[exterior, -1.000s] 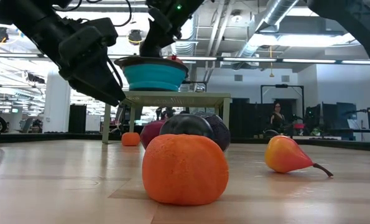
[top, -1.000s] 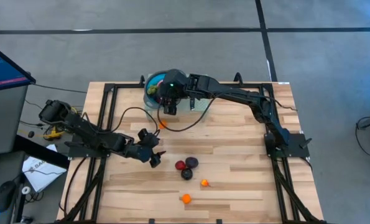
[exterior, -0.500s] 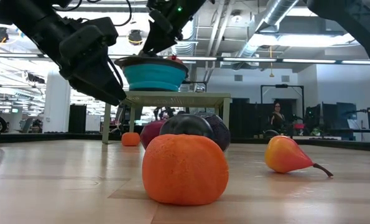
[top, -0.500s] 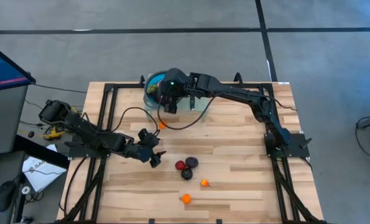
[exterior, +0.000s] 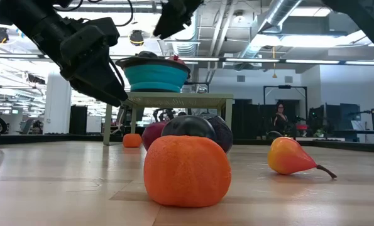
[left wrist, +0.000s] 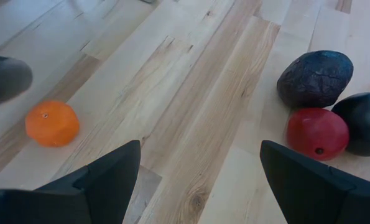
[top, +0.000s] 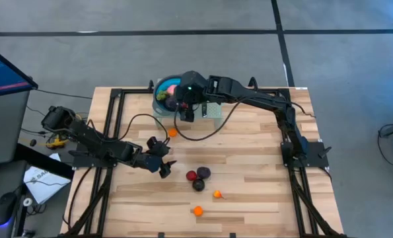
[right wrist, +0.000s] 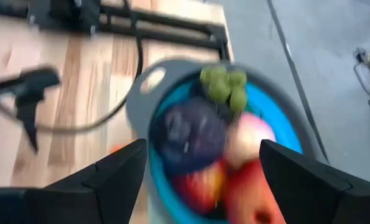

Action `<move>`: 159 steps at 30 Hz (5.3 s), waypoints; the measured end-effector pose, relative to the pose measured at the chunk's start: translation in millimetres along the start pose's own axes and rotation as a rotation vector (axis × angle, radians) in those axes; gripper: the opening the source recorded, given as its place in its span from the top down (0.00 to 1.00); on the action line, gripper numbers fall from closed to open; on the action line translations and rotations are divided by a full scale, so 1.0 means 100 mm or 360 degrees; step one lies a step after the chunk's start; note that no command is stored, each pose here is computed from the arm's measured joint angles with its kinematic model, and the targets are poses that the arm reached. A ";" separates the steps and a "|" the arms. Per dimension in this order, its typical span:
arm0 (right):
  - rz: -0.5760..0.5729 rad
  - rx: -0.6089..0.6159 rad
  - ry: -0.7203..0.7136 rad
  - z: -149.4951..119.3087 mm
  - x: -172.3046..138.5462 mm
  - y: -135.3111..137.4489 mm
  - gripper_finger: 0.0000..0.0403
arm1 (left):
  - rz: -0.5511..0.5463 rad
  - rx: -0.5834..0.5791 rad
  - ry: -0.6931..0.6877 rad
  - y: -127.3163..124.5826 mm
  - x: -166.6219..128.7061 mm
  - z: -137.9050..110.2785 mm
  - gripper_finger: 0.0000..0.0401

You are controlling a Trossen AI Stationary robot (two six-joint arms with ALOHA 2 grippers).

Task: Pick & Place Fruit
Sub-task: Put the orange pear into the blue strainer bowl

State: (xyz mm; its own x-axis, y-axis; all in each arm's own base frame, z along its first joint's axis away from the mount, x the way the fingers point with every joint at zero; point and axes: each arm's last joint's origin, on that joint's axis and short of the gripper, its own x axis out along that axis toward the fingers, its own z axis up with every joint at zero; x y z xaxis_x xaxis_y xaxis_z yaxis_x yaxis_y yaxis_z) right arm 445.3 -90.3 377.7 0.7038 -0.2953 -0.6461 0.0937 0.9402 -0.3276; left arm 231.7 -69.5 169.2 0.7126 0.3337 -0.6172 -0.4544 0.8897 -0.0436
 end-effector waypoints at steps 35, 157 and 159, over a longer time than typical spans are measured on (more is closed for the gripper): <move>0.0862 0.0004 0.0367 -1.45 -0.78 2.21 0.25 | -0.0077 -0.0038 -0.0123 -0.24 -0.21 -0.14 0.19; 0.0886 -0.0544 0.0713 -1.57 -0.25 3.79 0.56 | -0.0481 -0.0143 -0.0560 -0.68 -0.64 -0.11 0.19; 0.0884 -0.0555 0.0728 -1.58 -0.25 3.78 0.57 | -0.0480 -0.0143 -0.0559 -0.67 -0.64 -0.11 0.19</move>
State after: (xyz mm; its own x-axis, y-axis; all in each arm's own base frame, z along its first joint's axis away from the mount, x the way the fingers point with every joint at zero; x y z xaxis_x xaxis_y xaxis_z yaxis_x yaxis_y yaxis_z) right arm 352.2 245.2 161.2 0.2174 0.0889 -0.9720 -0.4644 0.8853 -0.0229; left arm 210.6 -154.5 203.1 0.9507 0.1633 -0.2637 -0.2325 0.9379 -0.2576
